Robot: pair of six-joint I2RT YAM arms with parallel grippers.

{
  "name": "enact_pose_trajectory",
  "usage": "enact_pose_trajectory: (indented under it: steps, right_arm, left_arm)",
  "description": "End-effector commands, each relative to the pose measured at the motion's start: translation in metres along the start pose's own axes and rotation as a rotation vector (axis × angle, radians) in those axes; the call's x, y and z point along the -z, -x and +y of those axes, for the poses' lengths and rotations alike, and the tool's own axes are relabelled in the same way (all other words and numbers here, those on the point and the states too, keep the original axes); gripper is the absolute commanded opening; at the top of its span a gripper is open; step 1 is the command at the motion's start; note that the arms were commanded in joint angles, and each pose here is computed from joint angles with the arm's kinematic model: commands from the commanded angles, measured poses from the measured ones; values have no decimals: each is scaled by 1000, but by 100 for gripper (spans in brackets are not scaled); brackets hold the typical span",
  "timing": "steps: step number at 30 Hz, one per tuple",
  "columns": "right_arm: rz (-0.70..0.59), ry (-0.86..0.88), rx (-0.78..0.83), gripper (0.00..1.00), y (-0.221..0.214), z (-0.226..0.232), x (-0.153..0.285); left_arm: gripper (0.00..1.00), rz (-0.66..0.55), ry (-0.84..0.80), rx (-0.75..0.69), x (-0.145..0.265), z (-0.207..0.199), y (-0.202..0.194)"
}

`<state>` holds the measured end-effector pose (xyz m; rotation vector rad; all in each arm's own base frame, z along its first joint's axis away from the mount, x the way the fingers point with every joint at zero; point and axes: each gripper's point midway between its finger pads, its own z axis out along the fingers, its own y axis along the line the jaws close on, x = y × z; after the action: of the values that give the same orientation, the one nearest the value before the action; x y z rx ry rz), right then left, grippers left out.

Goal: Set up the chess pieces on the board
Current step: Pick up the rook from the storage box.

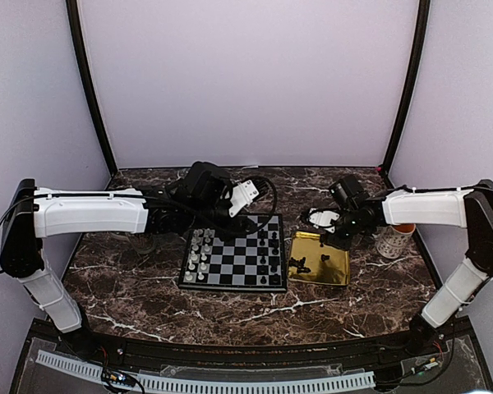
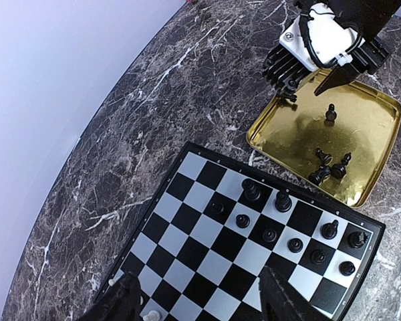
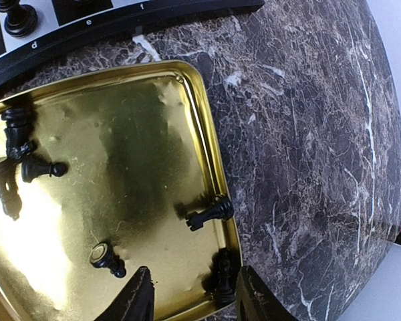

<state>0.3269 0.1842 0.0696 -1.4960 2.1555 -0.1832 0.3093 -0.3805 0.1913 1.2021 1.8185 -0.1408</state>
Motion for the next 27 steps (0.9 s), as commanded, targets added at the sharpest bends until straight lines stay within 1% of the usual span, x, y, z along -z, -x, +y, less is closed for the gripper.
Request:
enact_pose_trajectory:
  steps: [1, 9, 15, 19, 27]
  right_arm:
    - [-14, -33, 7, 42, 8, -2, -13]
    - [19, 0, 7, 40, 5, 6, -33]
    - [64, -54, -9, 37, -1, -3, -43]
    - [87, -79, -7, 33, -6, -5, -48]
    - [76, -83, -20, 23, -1, -8, -51]
  left_arm:
    - [63, -24, 32, -10, 6, 6, 11]
    - [63, -9, 44, -21, 3, 6, 8]
    - [63, -5, 46, -24, 2, 6, 7]
    - [63, -2, 54, -24, 2, 7, 6]
    - [63, 3, 63, -28, 1, 8, 5]
